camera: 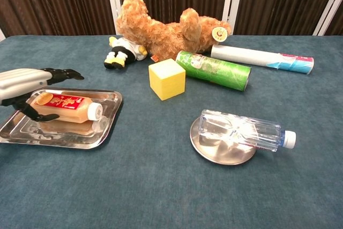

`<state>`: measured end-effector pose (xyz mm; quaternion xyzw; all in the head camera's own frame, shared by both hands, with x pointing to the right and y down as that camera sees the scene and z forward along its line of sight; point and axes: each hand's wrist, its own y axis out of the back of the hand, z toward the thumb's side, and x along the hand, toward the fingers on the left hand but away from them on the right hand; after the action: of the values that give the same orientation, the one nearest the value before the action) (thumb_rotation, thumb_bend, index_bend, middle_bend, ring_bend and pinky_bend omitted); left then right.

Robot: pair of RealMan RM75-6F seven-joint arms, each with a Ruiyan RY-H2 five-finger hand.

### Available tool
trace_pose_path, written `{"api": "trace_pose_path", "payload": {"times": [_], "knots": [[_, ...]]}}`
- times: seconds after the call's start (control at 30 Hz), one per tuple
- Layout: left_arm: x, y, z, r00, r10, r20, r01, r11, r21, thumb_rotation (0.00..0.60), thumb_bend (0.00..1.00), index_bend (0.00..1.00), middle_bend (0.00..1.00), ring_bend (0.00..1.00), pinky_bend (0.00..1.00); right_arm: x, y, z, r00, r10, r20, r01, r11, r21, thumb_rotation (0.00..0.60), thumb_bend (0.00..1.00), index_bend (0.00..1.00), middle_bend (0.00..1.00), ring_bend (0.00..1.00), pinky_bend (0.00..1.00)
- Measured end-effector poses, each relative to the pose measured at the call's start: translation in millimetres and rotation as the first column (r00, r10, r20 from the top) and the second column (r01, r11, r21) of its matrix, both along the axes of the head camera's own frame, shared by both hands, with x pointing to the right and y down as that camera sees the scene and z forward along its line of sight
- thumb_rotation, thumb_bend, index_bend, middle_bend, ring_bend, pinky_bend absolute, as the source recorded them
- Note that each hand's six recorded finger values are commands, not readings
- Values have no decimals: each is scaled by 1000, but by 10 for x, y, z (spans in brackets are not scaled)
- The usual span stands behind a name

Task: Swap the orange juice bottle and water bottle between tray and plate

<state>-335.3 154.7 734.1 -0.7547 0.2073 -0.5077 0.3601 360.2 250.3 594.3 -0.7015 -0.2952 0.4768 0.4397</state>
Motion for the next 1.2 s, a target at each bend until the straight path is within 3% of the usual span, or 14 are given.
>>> {"api": "trace_pose_path", "payload": {"times": [0.07, 0.13, 0.2, 0.43, 0.6, 0.9, 1.2], "knots": [[21, -23, 50, 1000, -2, 6, 2, 1000, -7, 600, 345, 0, 15, 0, 61, 14, -16, -8, 1000, 7, 0, -7, 1000, 5, 600, 0, 0, 0, 0, 0], [20, -27, 74, 1000, -3, 11, 4, 1000, -12, 600, 344, 13, 95, 28, 107, 22, -24, -6, 1000, 10, 0, -10, 1000, 5, 600, 0, 0, 0, 0, 0], [16, -30, 97, 1000, -4, 17, 5, 1000, -20, 600, 343, 133, 242, 129, 174, 21, -23, 0, 1000, 10, 0, -10, 1000, 2, 600, 0, 0, 0, 0, 0], [-18, -50, 180, 999, -5, 40, 7, 999, -47, 600, 343, 419, 504, 344, 350, 19, -17, -21, 1000, 13, 6, -13, 1000, 6, 600, 0, 0, 0, 0, 0], [-24, -83, 164, 1000, -12, 25, 13, 999, -30, 600, 404, 641, 729, 540, 558, 14, -5, -17, 1000, 10, 7, -10, 1000, -2, 600, 0, 0, 0, 0, 0], [117, -134, -158, 995, 22, -102, -13, 996, 89, 600, 474, 716, 808, 627, 680, -5, 15, 15, 1000, 2, 7, -2, 1000, -23, 600, 0, 0, 0, 0, 0], [737, 324, -527, 952, 135, -275, -123, 991, 59, 600, 471, 712, 808, 629, 697, -29, 54, 31, 1000, -12, 16, 12, 999, -51, 600, 0, 0, 0, 0, 0]]}}
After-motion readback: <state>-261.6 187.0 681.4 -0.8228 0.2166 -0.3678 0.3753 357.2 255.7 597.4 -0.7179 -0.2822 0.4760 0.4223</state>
